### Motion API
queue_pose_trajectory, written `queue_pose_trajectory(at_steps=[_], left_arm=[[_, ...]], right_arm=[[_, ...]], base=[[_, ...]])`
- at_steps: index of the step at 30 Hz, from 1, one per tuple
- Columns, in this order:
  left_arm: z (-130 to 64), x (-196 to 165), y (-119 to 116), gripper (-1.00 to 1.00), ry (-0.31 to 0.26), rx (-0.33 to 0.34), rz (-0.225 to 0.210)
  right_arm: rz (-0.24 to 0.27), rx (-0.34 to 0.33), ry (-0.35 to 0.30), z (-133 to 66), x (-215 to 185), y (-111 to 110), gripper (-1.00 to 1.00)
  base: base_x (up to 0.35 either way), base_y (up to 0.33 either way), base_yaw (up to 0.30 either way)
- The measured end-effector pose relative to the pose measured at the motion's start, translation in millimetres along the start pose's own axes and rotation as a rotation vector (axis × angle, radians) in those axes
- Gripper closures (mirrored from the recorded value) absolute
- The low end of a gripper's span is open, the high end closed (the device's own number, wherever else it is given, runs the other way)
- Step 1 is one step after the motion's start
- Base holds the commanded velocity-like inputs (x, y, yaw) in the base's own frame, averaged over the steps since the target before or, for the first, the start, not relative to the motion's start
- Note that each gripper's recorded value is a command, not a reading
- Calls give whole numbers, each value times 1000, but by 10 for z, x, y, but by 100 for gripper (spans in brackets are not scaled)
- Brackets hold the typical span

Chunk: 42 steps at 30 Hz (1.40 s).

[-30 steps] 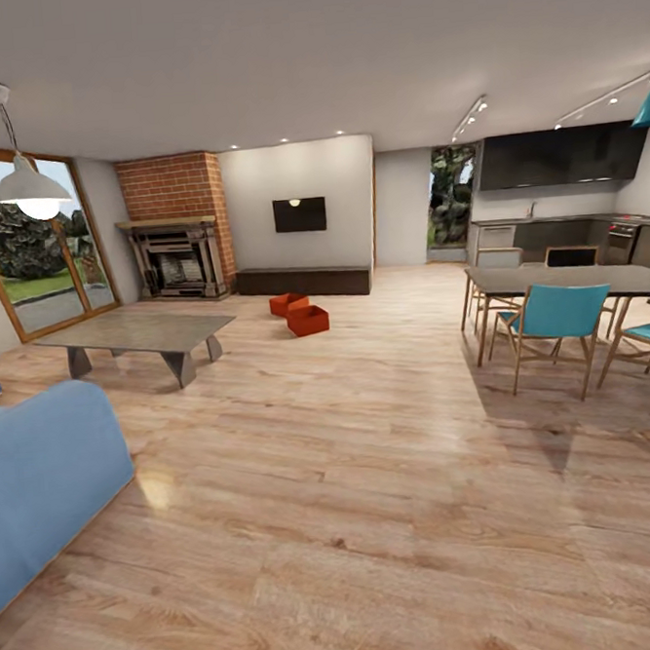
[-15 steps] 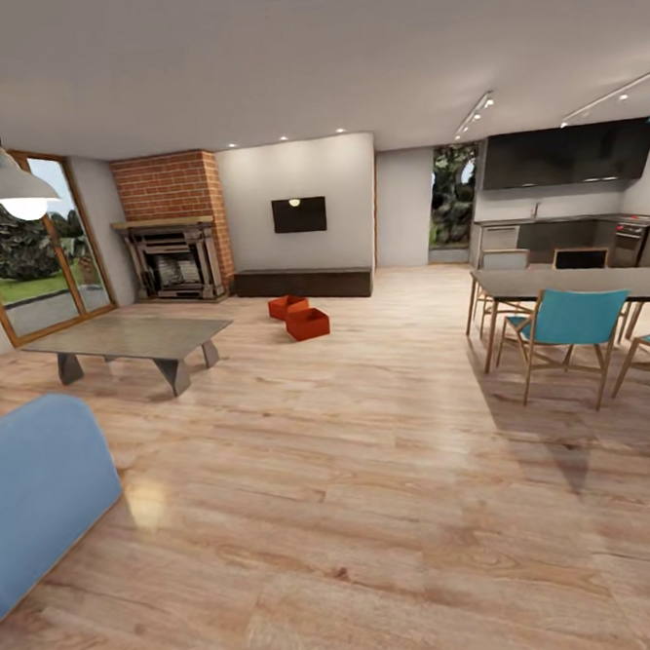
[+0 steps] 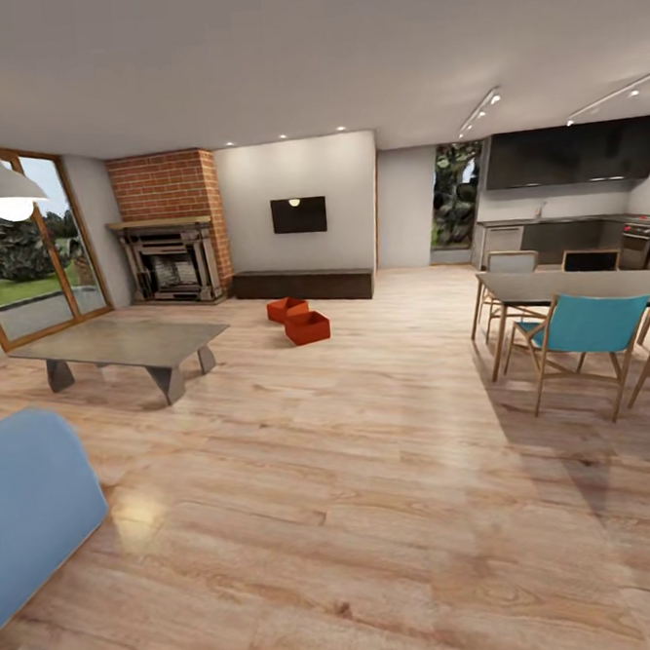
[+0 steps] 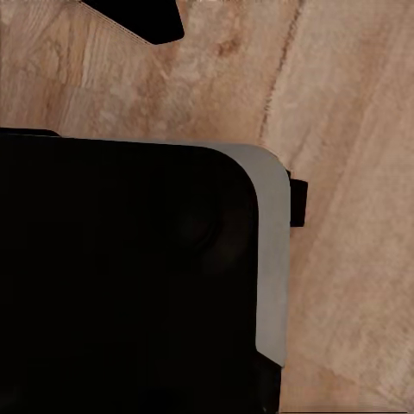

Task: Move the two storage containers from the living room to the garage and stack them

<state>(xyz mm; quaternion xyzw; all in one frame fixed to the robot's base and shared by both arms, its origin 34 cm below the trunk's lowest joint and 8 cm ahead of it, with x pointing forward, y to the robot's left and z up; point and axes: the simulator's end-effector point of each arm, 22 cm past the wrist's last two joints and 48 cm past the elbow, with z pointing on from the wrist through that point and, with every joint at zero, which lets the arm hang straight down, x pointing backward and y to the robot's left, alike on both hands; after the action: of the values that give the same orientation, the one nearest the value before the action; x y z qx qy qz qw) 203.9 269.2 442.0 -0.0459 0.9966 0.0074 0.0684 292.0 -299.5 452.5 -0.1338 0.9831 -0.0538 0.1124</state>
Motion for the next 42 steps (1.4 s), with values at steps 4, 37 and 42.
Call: queue_pose_trajectory(at_steps=[4, 37, 42], left_arm=[[0, 0, 0, -100, 0, 0, 0], [0, 7, 1, -100, 2, 0, 0], [0, 14, 1, -100, 3, 0, 0]], right_arm=[[0, -1, 0, 0, -2, 4, -100], [0, -3, -2, 0, -11, 20, -100], [0, -2, -1, 0, -9, 18, -100]], base=[[323, 0, 0], [323, 0, 0], [323, 0, 0]])
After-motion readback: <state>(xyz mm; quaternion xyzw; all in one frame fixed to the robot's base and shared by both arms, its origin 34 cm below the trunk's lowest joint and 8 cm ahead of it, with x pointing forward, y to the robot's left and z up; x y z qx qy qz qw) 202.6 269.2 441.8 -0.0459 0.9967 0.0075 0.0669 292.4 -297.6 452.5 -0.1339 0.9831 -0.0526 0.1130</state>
